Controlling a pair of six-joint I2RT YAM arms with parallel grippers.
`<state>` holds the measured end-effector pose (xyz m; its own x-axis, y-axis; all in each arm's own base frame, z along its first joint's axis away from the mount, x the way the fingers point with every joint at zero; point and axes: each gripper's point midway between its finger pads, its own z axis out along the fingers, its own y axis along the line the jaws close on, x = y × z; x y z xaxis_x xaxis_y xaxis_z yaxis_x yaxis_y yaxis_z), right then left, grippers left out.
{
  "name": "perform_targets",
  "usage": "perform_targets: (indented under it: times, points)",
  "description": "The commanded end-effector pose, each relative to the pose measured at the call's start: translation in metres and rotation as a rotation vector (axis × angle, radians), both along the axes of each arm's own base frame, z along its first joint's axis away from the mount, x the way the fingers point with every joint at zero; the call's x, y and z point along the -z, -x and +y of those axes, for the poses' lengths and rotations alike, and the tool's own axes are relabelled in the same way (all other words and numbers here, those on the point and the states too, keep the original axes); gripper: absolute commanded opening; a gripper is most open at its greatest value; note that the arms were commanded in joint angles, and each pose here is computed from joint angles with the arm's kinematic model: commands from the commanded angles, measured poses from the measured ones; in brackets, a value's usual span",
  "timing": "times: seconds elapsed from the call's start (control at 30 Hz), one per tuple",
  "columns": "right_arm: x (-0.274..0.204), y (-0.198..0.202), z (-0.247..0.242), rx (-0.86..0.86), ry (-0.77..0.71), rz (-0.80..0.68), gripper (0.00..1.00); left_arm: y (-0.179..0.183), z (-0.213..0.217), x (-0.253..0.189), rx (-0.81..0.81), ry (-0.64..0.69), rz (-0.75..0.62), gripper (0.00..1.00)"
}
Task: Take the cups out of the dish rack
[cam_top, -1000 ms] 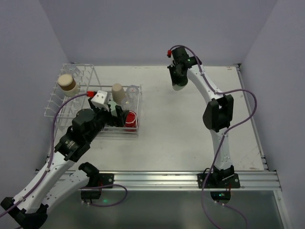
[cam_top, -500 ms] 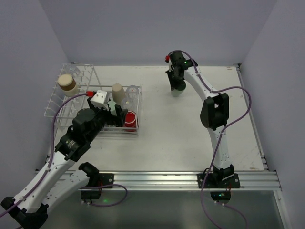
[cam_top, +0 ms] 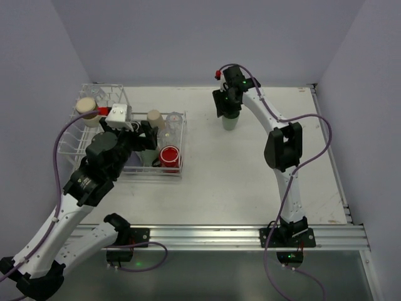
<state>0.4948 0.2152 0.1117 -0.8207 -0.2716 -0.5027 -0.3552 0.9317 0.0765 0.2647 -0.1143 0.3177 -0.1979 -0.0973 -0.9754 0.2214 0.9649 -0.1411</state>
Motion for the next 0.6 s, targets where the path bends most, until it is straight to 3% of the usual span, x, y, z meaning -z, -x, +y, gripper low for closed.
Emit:
perform_targets:
  times: [0.0, 0.13, 0.27, 0.3, 0.47, 0.57]
  points:
    - [-0.081, 0.005, 0.017, -0.114, -0.101, -0.175, 0.55, -0.007, 0.031, -0.051, -0.189, 0.067, -0.088, 1.0]
    - [-0.147, 0.021, 0.024, -0.108, -0.243, -0.306, 0.7, -0.019, 0.057, -0.09, -0.363, 0.068, -0.147, 1.0]
    - [-0.168, 0.045, 0.025, -0.128, -0.322, -0.367, 0.85, -0.046, 0.082, -0.104, -0.471, 0.064, -0.109, 1.0]
    - [-0.171, 0.05, 0.024, -0.128, -0.336, -0.377, 0.86, -0.054, 0.079, -0.1, -0.419, 0.079, -0.078, 1.0]
    - [-0.177, 0.073, 0.017, -0.144, -0.37, -0.414, 0.88, -0.066, 0.184, -0.073, -0.695, 0.108, 0.025, 1.0]
    - [-0.181, 0.079, 0.024, -0.175, -0.41, -0.412, 0.88, -0.059, 0.205, -0.059, -0.76, 0.111, 0.043, 1.0]
